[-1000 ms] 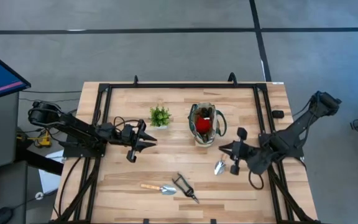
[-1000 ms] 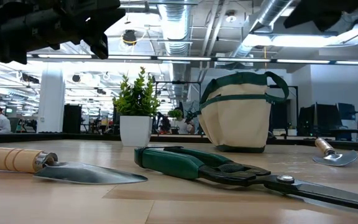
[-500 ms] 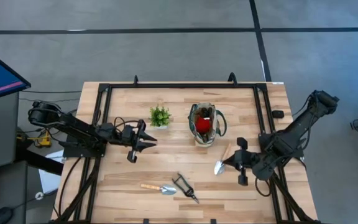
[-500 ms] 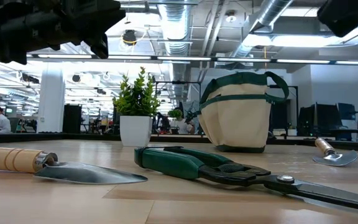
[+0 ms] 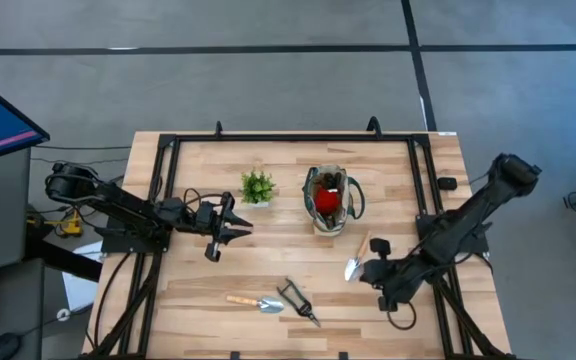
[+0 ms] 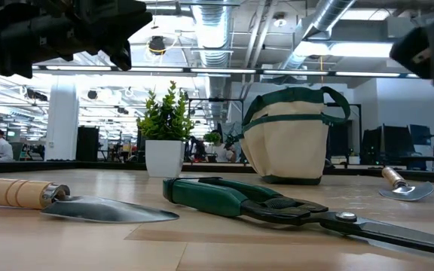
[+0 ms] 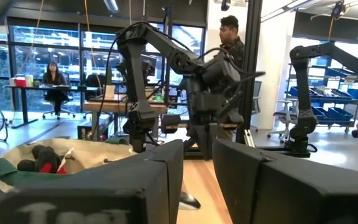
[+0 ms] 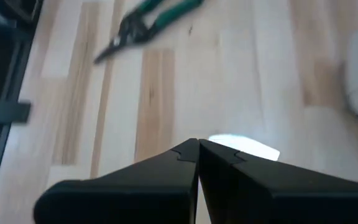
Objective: Pick & Place Garden tools in Gardening bag
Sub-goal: Put the top brown trowel into the white gardening bag
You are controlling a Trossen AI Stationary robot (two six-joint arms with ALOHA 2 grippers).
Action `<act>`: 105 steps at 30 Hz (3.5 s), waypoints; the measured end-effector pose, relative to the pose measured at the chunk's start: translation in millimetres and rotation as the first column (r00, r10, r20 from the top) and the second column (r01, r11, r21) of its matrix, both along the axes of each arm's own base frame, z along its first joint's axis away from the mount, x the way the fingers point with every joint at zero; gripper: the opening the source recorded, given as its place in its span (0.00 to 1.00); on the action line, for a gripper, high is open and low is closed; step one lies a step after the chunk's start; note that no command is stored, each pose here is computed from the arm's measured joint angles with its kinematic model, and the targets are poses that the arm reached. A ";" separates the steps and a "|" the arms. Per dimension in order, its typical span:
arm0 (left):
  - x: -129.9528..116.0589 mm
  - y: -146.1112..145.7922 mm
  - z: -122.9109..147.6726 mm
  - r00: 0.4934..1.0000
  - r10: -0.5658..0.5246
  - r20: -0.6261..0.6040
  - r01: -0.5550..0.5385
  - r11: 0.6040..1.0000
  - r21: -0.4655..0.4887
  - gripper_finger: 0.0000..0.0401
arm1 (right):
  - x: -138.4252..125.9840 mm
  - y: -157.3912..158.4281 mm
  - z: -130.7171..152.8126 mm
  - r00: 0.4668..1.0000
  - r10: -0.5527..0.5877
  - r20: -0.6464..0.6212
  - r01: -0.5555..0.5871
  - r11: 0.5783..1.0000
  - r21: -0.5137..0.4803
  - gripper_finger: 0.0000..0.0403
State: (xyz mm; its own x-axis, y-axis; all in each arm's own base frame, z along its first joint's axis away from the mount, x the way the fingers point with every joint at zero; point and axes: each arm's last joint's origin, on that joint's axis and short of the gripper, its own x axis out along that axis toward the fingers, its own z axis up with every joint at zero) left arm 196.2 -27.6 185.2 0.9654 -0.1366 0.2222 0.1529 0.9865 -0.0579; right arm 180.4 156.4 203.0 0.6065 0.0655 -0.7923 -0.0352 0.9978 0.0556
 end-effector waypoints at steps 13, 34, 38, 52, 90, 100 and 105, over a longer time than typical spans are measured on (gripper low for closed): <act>0.0 -0.1 0.0 1.000 -0.014 -0.007 0.014 0.998 -0.054 0.19 | 15.8 33.6 -33.2 0.966 0.199 -0.164 -0.233 0.948 -0.218 0.00; 0.1 0.0 -0.6 1.000 -0.012 -0.013 0.011 0.999 -0.050 0.19 | 28.6 64.6 -66.3 0.923 0.006 -0.385 -0.246 0.777 -0.579 0.03; 0.2 -0.1 -1.1 1.000 -0.015 -0.019 0.015 0.999 -0.048 0.19 | 32.8 62.1 -68.2 0.928 -0.026 -0.372 -0.207 0.793 -0.573 0.12; 0.4 -0.5 -2.1 0.999 -0.026 -0.029 0.025 0.999 -0.043 0.19 | 31.9 42.5 -80.9 0.896 -0.093 -0.435 -0.194 0.799 -0.569 0.39; -0.7 -7.6 -2.6 0.997 -0.063 -0.033 0.061 0.997 -0.044 0.19 | 53.8 23.7 -93.2 0.940 -0.062 -0.336 -0.159 0.791 -0.591 0.14; -0.7 -7.6 -2.6 0.997 -0.063 -0.033 0.061 0.997 -0.045 0.19 | 63.1 12.3 -93.4 0.943 -0.115 -0.313 -0.104 0.791 -0.603 0.02; -0.7 -7.6 -2.5 0.997 -0.063 -0.033 0.061 0.997 -0.045 0.19 | 63.3 11.1 -92.3 0.942 -0.119 -0.313 -0.101 0.791 -0.604 0.01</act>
State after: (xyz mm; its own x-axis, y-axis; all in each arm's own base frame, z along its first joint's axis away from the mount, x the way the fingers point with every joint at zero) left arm 195.6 -35.3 182.7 0.9625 -0.1873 0.1960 0.2109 0.9716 -0.1072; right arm 243.7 167.5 110.8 0.3116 -0.4962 -0.8104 -0.1161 0.8266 -0.5507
